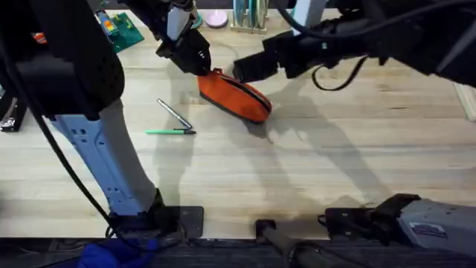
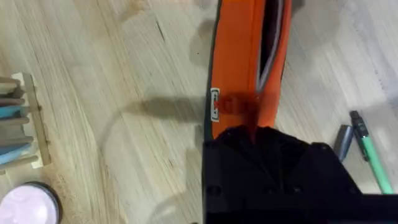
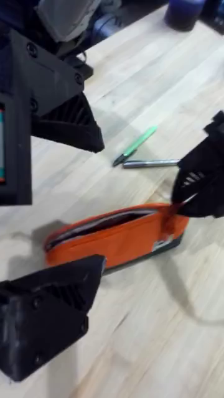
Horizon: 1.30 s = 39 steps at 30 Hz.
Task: Unzip the bag, pick up the pens from the table one at a time and place them inside, then zip the bag closed.
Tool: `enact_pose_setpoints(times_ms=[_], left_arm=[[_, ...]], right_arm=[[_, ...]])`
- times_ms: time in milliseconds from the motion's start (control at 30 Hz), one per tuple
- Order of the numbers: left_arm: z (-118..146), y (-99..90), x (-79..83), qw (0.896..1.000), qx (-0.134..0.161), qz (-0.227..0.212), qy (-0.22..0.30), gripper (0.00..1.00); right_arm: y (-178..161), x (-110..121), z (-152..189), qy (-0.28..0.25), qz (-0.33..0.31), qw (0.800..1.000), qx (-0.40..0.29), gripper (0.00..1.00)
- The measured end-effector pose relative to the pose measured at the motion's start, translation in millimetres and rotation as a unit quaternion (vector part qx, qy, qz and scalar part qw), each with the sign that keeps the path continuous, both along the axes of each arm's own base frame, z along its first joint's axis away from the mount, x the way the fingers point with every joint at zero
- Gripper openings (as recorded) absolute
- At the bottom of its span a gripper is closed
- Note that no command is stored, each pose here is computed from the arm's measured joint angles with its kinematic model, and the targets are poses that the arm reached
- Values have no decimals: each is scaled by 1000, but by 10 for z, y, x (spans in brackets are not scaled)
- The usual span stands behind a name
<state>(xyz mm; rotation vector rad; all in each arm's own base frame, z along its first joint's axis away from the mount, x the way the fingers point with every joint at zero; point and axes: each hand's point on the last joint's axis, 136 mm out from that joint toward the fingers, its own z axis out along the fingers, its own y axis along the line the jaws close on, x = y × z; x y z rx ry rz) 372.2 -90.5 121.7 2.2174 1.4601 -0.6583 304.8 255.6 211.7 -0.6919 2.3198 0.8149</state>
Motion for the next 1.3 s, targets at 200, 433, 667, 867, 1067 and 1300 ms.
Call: enact_pose_setpoints(times_ms=[200, 433, 667, 867, 1067, 1300], left_arm=[[-1, 2, -1, 1000, 1, 0, 0, 429], [-1, 2, 0, 1000, 1, 0, 0, 990], [-1, 2, 0, 1000, 1, 0, 0, 992], [-4, 2, 16, 1000, 1, 0, -4, 993], [1, 0, -6, 1000, 1, 2, 2, 993], [147, 0, -109, 998, 8, 33, 49, 995]], right_arm=[[-159, -120, 102, -15, -5, 1000, -22, 995], [-275, -201, 264, -37, -16, 999, -27, 995], [-355, -295, 467, -63, -22, 998, -19, 995], [-434, -396, 484, -55, -29, 998, -25, 995], [-550, -573, 459, -35, -32, 998, -39, 996], [-661, -671, 369, -15, -40, 997, -64, 995]])
